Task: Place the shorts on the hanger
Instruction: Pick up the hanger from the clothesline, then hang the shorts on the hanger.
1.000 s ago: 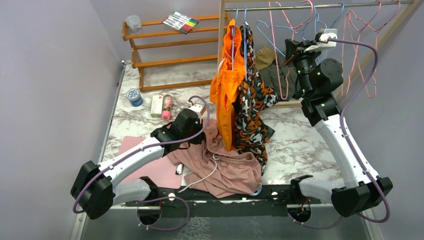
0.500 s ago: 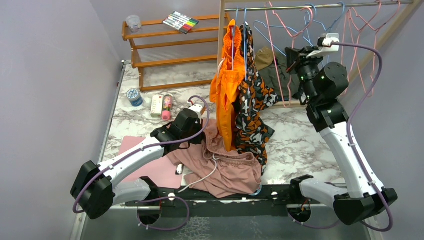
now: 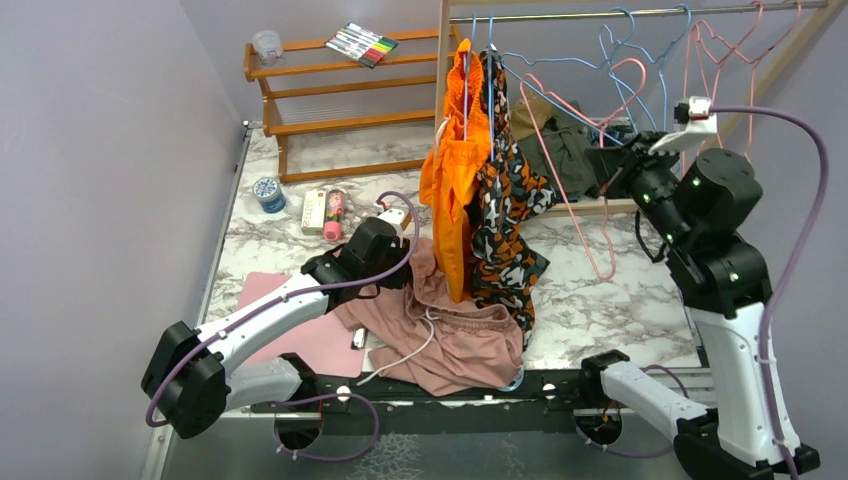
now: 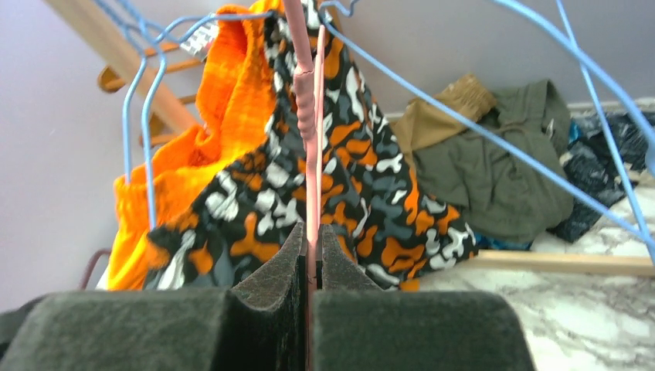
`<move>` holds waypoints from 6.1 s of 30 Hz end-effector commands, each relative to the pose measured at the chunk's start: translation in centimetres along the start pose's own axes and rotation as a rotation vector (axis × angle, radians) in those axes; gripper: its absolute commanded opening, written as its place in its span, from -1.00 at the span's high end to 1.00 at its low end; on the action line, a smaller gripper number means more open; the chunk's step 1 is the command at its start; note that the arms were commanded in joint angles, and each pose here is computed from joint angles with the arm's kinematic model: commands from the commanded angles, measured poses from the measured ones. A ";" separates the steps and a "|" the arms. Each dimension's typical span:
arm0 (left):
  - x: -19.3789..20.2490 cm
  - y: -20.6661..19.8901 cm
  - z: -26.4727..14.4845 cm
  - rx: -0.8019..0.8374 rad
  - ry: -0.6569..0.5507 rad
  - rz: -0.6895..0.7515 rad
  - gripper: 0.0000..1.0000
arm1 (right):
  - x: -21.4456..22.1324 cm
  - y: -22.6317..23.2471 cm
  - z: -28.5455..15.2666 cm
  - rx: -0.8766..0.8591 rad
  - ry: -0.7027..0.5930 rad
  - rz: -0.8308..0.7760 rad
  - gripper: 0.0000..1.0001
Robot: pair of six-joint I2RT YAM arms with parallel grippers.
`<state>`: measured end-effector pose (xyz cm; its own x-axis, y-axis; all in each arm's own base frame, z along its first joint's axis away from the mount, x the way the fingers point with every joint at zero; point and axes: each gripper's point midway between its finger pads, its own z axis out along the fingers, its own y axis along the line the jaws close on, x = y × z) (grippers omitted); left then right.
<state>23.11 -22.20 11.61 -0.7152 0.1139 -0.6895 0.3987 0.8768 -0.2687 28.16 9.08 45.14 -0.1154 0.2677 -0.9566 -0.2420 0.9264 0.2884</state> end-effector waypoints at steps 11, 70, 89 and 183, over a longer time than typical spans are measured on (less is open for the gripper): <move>-0.6 0.4 -1.2 -0.027 -0.021 -0.018 -0.50 | -2.0 4.2 -11.2 -0.180 0.059 0.056 0.99; -12.9 -11.0 -30.0 0.596 -0.758 0.549 -0.97 | 16.0 16.7 -10.1 -1.105 0.163 -0.237 0.99; -8.3 -12.0 -23.5 0.729 -0.569 0.672 -0.90 | 18.8 15.2 -13.8 -1.177 0.224 -0.209 0.98; -3.6 -15.2 -18.7 1.036 -0.414 0.716 1.00 | 17.7 19.0 -11.9 -1.186 0.465 0.111 -0.94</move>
<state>9.38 -27.30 29.29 -0.0645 0.1328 -0.9890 0.9942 -0.0774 -0.0753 10.69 27.98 33.73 -0.4083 -0.0405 -0.9119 -0.9111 0.0796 0.4044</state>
